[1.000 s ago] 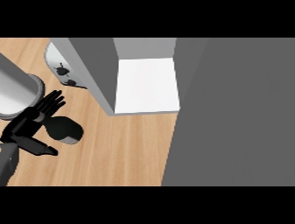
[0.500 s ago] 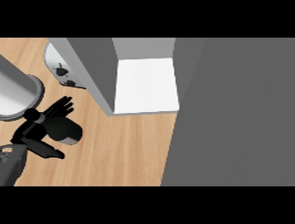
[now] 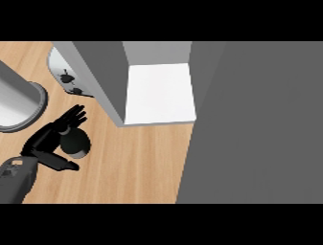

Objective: Pick up the wine, place it into the cabinet and close the cabinet

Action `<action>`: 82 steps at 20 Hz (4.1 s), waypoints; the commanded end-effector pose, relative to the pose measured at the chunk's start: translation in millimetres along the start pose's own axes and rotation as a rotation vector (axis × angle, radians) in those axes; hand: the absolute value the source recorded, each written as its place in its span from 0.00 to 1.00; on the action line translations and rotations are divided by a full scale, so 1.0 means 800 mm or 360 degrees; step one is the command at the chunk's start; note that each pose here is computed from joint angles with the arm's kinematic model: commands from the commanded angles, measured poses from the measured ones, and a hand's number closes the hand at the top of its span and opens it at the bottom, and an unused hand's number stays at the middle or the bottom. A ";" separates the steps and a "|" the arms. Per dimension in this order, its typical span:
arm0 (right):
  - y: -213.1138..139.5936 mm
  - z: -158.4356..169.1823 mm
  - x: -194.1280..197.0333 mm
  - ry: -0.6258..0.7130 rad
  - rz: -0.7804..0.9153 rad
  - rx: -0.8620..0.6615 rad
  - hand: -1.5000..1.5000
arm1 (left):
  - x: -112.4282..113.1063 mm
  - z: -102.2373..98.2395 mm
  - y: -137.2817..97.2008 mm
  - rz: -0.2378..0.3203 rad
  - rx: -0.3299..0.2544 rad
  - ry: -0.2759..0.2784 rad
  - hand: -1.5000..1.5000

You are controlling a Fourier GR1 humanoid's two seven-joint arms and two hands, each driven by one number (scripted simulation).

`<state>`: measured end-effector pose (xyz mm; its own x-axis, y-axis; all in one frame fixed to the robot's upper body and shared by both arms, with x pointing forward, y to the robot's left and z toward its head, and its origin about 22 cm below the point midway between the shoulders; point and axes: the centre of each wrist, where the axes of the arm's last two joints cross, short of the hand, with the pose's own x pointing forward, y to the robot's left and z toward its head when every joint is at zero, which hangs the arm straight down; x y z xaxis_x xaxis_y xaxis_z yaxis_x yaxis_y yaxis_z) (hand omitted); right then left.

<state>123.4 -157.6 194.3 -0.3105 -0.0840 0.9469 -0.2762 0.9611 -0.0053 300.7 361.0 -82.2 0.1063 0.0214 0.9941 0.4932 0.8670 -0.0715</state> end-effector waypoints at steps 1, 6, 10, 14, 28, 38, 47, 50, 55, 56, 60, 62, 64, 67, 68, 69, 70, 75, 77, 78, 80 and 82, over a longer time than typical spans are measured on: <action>0.000 0.015 0.018 -0.0091 0.0004 -0.0007 0.00 | -0.007 -0.010 -0.009 0.0242 -0.0163 -0.0211 1.00; -0.001 0.029 0.026 -0.0084 -0.0029 -0.0012 0.00 | -0.022 0.013 -0.008 0.0255 -0.0130 -0.0225 1.00; -0.009 0.024 0.023 -0.0112 0.0011 -0.0021 0.00 | -0.010 0.014 0.000 0.0169 -0.0159 -0.0334 1.00; -0.011 0.045 0.033 -0.0069 -0.0007 -0.0040 0.00 | -0.045 0.022 -0.031 0.0100 0.0289 -0.0369 1.00; -0.016 0.046 0.033 -0.0074 0.0009 -0.0103 0.00 | -0.073 0.016 -0.130 0.0213 0.0452 -0.0476 1.00; -0.015 0.056 0.028 -0.0085 0.0032 -0.0122 0.00 | -0.009 -0.013 -0.213 0.0188 0.0362 -0.0529 1.00; -0.022 0.060 0.036 -0.0079 0.0016 -0.0081 0.00 | 0.035 -0.038 -0.256 0.0144 0.0361 -0.0545 1.00; -0.026 0.063 0.040 -0.0086 0.0031 -0.0112 0.00 | 0.042 -0.031 -0.265 0.0072 0.0429 -0.0562 1.00; -0.025 0.060 0.031 -0.0088 0.0040 -0.0095 0.00 | 0.065 -0.065 -0.279 0.0004 0.0558 -0.0610 1.00; -0.017 0.073 0.043 -0.0066 0.0018 -0.0078 0.00 | 0.064 -0.072 -0.280 -0.0017 0.0569 -0.0603 1.00; -0.024 0.065 0.036 -0.0092 0.0033 -0.0099 0.00 | 0.074 -0.096 -0.267 -0.0110 0.0608 -0.0582 1.00; -0.023 0.070 0.034 -0.0091 0.0046 -0.0131 0.00 | 0.071 -0.090 -0.265 -0.0111 0.0582 -0.0549 1.00; -0.032 0.067 0.046 -0.0090 0.0034 -0.0069 0.00 | 0.089 -0.110 -0.272 -0.0100 0.0569 -0.0550 1.00; -0.022 0.071 0.032 -0.0072 0.0020 -0.0099 0.00 | 0.088 -0.127 -0.246 -0.0139 0.0602 -0.0516 1.00; -0.019 0.066 0.026 -0.0062 0.0016 -0.0120 0.00 | 0.094 -0.130 -0.254 -0.0138 0.0533 -0.0555 1.00; -0.031 0.064 0.034 -0.0054 0.0046 -0.0100 0.00 | 0.112 -0.152 -0.240 -0.0143 0.0582 -0.0573 1.00; -0.025 0.076 0.036 -0.0061 0.0025 -0.0091 0.00 | 0.099 -0.153 -0.247 -0.0183 0.0582 -0.0536 1.00; -0.023 0.073 0.038 -0.0061 0.0006 -0.0063 0.00 | 0.098 -0.172 -0.229 -0.0150 0.0545 -0.0488 1.00; -0.024 0.066 0.019 -0.0092 0.0014 -0.0112 0.00 | 0.096 -0.180 -0.246 -0.0177 0.0558 -0.0510 1.00; -0.022 0.064 0.020 -0.0090 0.0044 -0.0101 0.00 | 0.111 -0.193 -0.241 -0.0150 0.0554 -0.0495 1.00; -0.028 0.070 0.033 -0.0092 0.0038 -0.0052 0.00 | 0.105 -0.202 -0.245 -0.0155 0.0550 -0.0503 1.00; -0.028 0.070 0.025 -0.0086 0.0018 -0.0099 0.00 | 0.101 -0.204 -0.247 -0.0114 0.0559 -0.0515 1.00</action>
<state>102.6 -187.0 161.2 -0.3508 0.0309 0.9360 -0.1660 0.9816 -0.0946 344.7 118.0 0.7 -0.2193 0.0440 0.9747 0.1679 0.9858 -0.0067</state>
